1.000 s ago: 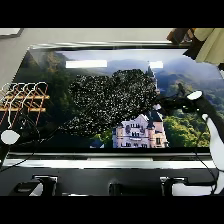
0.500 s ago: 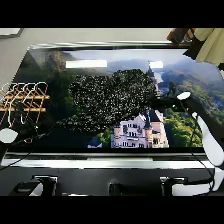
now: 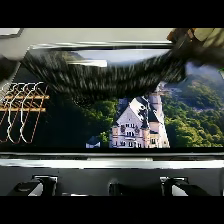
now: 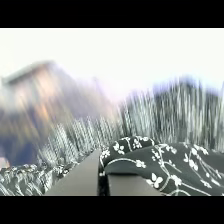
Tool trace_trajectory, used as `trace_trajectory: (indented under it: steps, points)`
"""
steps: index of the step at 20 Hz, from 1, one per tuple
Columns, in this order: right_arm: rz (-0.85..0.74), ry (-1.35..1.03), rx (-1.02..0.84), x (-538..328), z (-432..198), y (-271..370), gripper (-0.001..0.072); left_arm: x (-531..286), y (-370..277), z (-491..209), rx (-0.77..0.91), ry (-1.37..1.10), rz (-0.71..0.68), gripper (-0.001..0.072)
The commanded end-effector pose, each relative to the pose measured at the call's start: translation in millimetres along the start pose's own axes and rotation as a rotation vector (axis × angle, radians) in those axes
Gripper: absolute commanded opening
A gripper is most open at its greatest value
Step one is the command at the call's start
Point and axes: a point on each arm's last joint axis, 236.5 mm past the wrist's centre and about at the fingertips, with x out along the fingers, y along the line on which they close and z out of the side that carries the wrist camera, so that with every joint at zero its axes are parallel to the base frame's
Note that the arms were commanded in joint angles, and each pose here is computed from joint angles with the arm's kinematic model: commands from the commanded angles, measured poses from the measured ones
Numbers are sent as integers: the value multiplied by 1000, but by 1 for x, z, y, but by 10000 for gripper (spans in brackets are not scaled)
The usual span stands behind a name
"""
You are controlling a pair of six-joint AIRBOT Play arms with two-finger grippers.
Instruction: Fold the clothes and pants, and hang the long-sleeved shirts on hangers.
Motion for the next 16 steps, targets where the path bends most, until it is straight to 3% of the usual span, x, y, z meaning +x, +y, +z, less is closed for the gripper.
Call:
trace_trajectory:
  steps: [1, 5, 9, 12, 16]
  points:
    - [-14, -304, -164, -133, 83, 71, 34, -64, -75, 108, 109, -279, -132, 25]
    - [33, -548, -279, -276, 93, 135, 34, -147, -118, 154, 188, -458, -191, 25]
    - [40, -725, -312, -373, 80, 158, 34, -213, -132, 165, 269, -573, -177, 25]
    - [33, -805, -279, -397, 86, 158, 34, -234, -137, 166, 281, -606, -183, 25]
    - [23, -743, -203, -337, 112, 139, 34, -195, -122, 154, 273, -505, -146, 26]
